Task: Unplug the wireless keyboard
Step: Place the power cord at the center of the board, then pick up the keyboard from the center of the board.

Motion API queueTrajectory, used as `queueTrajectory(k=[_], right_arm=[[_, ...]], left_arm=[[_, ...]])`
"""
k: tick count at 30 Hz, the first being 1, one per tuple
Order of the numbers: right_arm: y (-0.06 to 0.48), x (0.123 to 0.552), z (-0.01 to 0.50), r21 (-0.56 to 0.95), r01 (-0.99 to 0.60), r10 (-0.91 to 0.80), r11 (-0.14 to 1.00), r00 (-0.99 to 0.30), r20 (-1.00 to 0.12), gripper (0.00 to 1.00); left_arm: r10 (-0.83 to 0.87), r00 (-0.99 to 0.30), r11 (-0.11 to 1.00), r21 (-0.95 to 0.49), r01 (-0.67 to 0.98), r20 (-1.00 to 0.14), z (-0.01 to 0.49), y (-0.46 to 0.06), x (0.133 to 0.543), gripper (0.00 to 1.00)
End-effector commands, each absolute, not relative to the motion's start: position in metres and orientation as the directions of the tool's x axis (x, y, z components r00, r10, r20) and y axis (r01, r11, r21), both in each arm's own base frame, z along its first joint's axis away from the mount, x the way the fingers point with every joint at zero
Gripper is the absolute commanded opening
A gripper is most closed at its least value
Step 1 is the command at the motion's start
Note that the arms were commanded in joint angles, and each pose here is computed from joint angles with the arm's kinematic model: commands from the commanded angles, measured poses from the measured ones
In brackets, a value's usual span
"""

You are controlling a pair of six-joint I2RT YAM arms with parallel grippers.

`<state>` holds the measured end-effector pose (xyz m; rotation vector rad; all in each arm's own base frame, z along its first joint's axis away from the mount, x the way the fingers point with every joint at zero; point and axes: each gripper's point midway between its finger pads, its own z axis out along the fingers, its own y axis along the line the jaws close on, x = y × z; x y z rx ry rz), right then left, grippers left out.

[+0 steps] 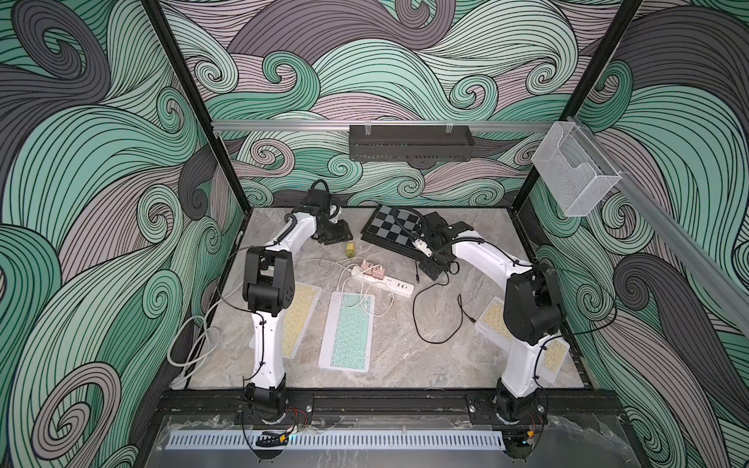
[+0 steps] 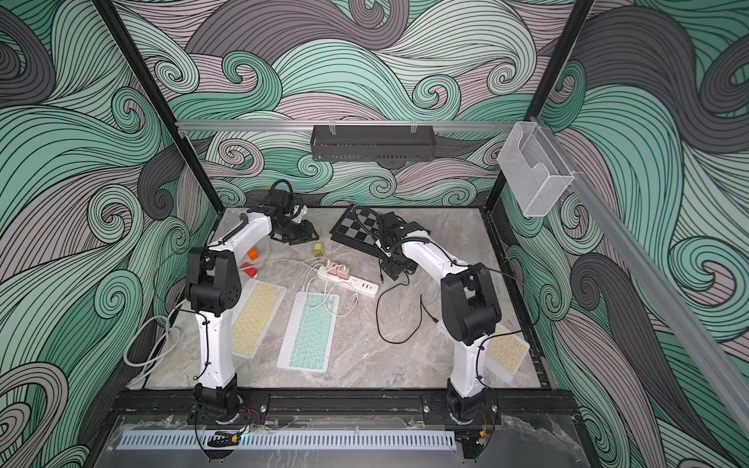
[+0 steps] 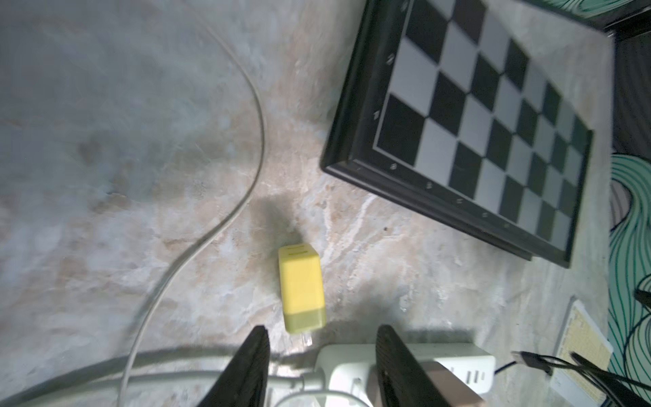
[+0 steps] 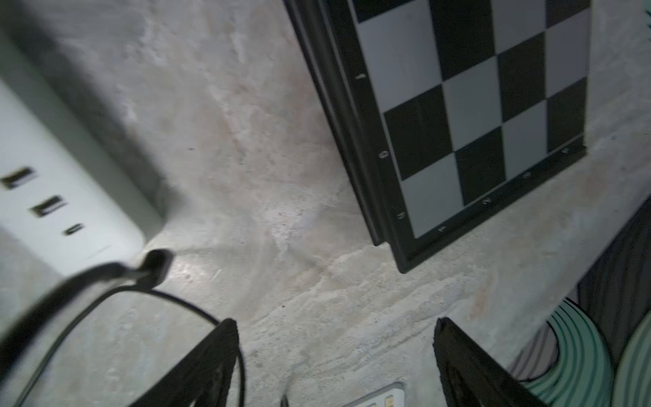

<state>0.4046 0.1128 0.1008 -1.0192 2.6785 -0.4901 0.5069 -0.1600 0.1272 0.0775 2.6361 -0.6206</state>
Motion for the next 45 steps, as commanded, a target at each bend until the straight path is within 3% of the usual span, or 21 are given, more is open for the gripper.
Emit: queueTrajectory(k=[1, 5, 8, 15, 17, 19, 21, 26, 32, 37, 45], right_arm=[[0.079, 0.422, 0.132, -0.583, -0.522, -0.661, 0.623, -0.749, -0.036, 0.87], [0.094, 0.426, 0.156, -0.544, -0.491, -0.657, 0.68, -0.738, -0.154, 0.88], [0.108, 0.425, 0.159, -0.432, -0.469, -0.603, 0.77, -0.757, -0.252, 0.88], [0.068, 0.432, 0.168, -0.549, -0.307, -0.498, 0.777, -0.834, -0.237, 0.87], [0.058, 0.423, 0.169, -0.387, -0.225, -0.358, 0.894, -0.878, -0.317, 0.85], [0.052, 0.414, 0.178, -0.165, -0.129, -0.186, 0.978, -0.895, -0.405, 0.98], [0.048, 0.404, 0.183, -0.017, -0.075, -0.074, 0.997, -0.884, -0.461, 0.98], [0.019, 0.383, 0.201, 0.134, 0.073, 0.139, 0.988, -0.792, -0.595, 0.98], [-0.023, 0.355, 0.2, 0.337, 0.296, 0.447, 0.894, -0.657, -0.607, 0.98], [-0.013, 0.338, 0.187, 0.439, 0.304, 0.526, 0.845, -0.621, -0.582, 0.98], [-0.009, 0.323, 0.176, 0.44, 0.272, 0.506, 0.856, -0.613, -0.606, 0.98]], left_arm=[[-0.088, -0.866, 0.89, -0.429, 0.154, -0.492, 0.173, -0.155, 0.498, 0.5], [-0.147, -0.846, 0.787, -0.579, 0.213, -0.512, 0.21, -0.181, 0.471, 0.46], [-0.146, -0.832, 0.699, -0.651, 0.296, -0.536, 0.233, -0.213, 0.437, 0.45], [0.063, -0.806, 0.599, -0.623, 0.503, -0.589, 0.227, -0.304, 0.357, 0.5], [0.131, -0.798, 0.579, -0.608, 0.544, -0.589, 0.217, -0.326, 0.343, 0.49], [0.198, -0.78, 0.547, -0.593, 0.591, -0.593, 0.211, -0.35, 0.329, 0.5], [0.278, -0.748, 0.517, -0.563, 0.645, -0.603, 0.206, -0.374, 0.314, 0.51], [0.446, -0.694, 0.461, -0.52, 0.719, -0.565, 0.182, -0.428, 0.277, 0.54], [0.589, -0.675, 0.466, -0.496, 0.733, -0.444, 0.138, -0.472, 0.246, 0.62], [0.629, -0.691, 0.485, -0.514, 0.707, -0.357, 0.11, -0.487, 0.245, 0.66], [0.584, -0.73, 0.456, -0.601, 0.656, -0.355, 0.1, -0.523, 0.259, 0.68]])
